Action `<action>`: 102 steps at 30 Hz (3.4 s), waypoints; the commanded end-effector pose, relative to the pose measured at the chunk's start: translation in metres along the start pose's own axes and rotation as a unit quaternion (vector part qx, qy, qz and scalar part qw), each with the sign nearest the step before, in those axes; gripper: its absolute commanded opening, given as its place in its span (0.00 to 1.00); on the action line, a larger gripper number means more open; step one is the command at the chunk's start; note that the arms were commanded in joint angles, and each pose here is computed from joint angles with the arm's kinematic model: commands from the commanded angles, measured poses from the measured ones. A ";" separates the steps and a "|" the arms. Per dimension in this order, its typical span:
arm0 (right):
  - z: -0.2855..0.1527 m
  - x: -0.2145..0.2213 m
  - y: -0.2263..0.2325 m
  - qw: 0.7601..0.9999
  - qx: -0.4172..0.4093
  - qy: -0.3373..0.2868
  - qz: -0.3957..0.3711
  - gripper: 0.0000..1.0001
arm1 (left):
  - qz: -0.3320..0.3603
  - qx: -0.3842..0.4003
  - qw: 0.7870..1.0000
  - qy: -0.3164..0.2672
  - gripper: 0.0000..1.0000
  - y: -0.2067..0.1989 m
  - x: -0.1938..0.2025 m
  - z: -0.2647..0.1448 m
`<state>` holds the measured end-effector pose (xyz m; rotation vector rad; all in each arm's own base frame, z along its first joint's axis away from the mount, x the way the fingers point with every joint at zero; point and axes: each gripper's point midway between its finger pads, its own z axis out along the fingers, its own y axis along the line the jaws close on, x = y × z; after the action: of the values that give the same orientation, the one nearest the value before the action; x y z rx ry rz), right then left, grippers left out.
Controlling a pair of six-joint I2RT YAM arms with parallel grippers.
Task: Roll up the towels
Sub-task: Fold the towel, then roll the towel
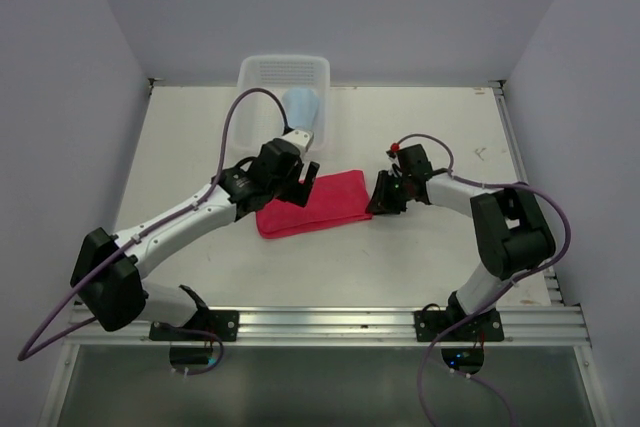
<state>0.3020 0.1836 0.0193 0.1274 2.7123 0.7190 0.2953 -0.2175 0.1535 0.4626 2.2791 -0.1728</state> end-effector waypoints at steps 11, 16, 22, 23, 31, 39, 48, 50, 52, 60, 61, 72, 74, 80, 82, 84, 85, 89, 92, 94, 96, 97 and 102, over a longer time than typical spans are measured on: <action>-0.021 0.030 -0.001 0.999 -0.022 -0.032 0.002 0.07 | -0.024 0.058 0.998 -0.032 0.87 -0.023 -0.038 0.012; -0.035 0.058 -0.015 0.999 0.005 -0.052 0.011 0.06 | -0.033 0.100 0.994 -0.025 0.87 -0.043 -0.040 0.022; -0.059 0.056 -0.026 0.993 0.031 -0.109 0.013 0.36 | -0.051 0.157 0.986 -0.020 0.86 -0.075 -0.048 0.038; -0.061 0.054 -0.027 0.993 0.033 -0.115 0.015 0.39 | -0.052 0.163 0.985 -0.024 0.86 -0.079 -0.055 0.038; -0.072 0.049 -0.019 0.984 0.006 -0.162 0.072 0.38 | -0.065 0.204 0.977 -0.011 0.83 -0.113 -0.072 0.056; -0.068 0.063 -0.022 0.978 -0.024 -0.171 0.115 0.38 | -0.091 0.220 0.970 0.038 0.66 -0.150 -0.062 0.077; -0.068 0.060 -0.014 0.968 -0.066 -0.198 0.139 0.38 | -0.107 0.265 0.956 0.070 0.45 -0.203 -0.051 0.083; -0.065 0.063 -0.015 0.969 -0.068 -0.191 0.143 0.38 | -0.112 0.266 0.954 0.077 0.39 -0.210 -0.046 0.086; -0.064 0.063 -0.014 0.969 -0.070 -0.189 0.145 0.38 | -0.115 0.267 0.953 0.082 0.38 -0.215 -0.043 0.090; -0.062 0.065 -0.014 0.969 -0.074 -0.185 0.144 0.38 | -0.114 0.229 0.962 0.098 0.44 -0.217 -0.029 0.115; -0.062 0.066 -0.014 0.970 -0.074 -0.185 0.142 0.38 | -0.113 0.228 0.962 0.095 0.46 -0.218 -0.031 0.115; -0.061 0.068 -0.014 0.971 -0.076 -0.182 0.137 0.38 | -0.083 0.195 0.971 0.113 0.47 -0.223 -0.010 0.151; -0.061 0.067 -0.013 0.971 -0.078 -0.182 0.137 0.38 | -0.074 0.182 0.972 0.127 0.47 -0.223 0.000 0.158; -0.060 0.068 -0.015 0.971 -0.076 -0.183 0.135 0.38 | -0.058 0.149 0.976 0.150 0.46 -0.216 0.021 0.167; -0.058 0.069 -0.016 0.971 -0.075 -0.182 0.135 0.38 | -0.055 0.131 0.978 0.155 0.45 -0.209 0.025 0.168; -0.057 0.068 -0.016 0.971 -0.076 -0.183 0.133 0.38 | -0.049 0.120 0.978 0.162 0.45 -0.205 0.030 0.169; -0.056 0.068 -0.016 0.971 -0.076 -0.181 0.134 0.38 | -0.046 0.115 0.978 0.165 0.44 -0.204 0.032 0.170; -0.053 0.067 -0.015 0.971 -0.078 -0.180 0.133 0.38 | -0.026 0.088 0.979 0.183 0.41 -0.198 0.049 0.173; -0.051 0.066 -0.016 0.972 -0.077 -0.180 0.133 0.38 | -0.019 0.072 0.978 0.197 0.38 -0.196 0.062 0.176; -0.050 0.066 -0.016 0.971 -0.078 -0.181 0.133 0.38 | -0.014 0.058 0.978 0.199 0.33 -0.194 0.067 0.177; -0.050 0.067 -0.017 0.971 -0.078 -0.181 0.133 0.38 | -0.007 0.048 0.978 0.204 0.31 -0.193 0.071 0.178; -0.050 0.067 -0.017 0.971 -0.078 -0.181 0.132 0.38 | -0.002 0.044 0.976 0.211 0.31 -0.194 0.078 0.180; -0.051 0.067 -0.015 0.972 -0.082 -0.180 0.127 0.38 | 0.001 0.032 0.973 0.227 0.12 -0.191 0.093 0.183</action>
<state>0.2185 0.1543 0.0284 0.5590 2.3331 0.8603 0.3198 -0.4538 0.0212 0.5019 2.5591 -0.3654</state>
